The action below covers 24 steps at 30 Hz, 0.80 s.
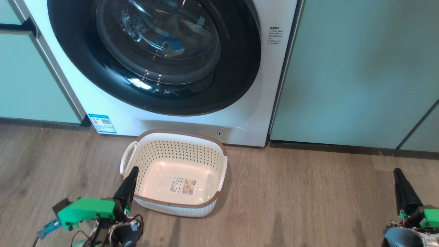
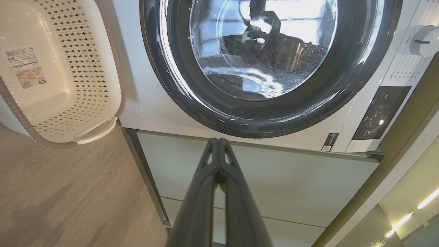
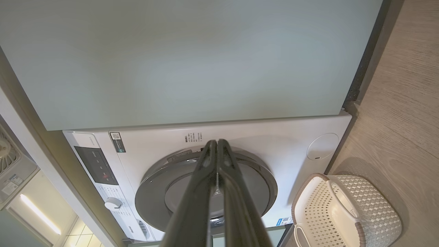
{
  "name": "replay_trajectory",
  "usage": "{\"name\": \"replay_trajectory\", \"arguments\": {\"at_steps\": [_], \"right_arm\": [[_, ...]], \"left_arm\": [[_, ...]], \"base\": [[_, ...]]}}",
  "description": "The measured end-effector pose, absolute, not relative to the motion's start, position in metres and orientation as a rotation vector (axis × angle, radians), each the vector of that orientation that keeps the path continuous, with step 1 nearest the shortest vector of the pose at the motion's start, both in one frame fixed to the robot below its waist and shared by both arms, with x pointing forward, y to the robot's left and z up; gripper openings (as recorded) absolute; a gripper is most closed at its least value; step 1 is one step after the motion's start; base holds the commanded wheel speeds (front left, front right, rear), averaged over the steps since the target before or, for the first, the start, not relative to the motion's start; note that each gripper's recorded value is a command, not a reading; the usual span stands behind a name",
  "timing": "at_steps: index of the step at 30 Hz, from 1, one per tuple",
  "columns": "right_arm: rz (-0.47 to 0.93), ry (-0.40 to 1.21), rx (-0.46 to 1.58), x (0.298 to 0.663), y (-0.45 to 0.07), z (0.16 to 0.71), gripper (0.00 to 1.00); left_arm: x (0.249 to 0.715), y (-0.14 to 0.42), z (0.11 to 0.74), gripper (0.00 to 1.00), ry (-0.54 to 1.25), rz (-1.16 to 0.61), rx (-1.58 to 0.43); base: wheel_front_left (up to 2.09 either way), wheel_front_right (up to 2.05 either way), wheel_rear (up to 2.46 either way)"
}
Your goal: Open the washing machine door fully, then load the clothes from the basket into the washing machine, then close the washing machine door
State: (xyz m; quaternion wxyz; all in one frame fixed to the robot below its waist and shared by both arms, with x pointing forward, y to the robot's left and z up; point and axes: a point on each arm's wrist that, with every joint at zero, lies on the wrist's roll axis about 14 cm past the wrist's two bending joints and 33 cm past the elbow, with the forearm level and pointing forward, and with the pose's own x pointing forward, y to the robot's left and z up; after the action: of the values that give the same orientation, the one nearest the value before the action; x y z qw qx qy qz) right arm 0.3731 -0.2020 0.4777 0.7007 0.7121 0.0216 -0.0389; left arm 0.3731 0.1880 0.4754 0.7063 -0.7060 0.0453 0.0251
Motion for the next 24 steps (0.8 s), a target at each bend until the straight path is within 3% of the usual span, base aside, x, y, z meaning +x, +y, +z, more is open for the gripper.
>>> {"name": "replay_trajectory", "arguments": {"at_steps": [24], "right_arm": [[-0.088,0.047,1.587,0.3729,-0.2035,0.4776,0.0]], "left_arm": [[0.373,0.1893,0.4754,0.0,0.097,0.059,-1.571]], "base": [[0.0,0.0,0.0]]}}
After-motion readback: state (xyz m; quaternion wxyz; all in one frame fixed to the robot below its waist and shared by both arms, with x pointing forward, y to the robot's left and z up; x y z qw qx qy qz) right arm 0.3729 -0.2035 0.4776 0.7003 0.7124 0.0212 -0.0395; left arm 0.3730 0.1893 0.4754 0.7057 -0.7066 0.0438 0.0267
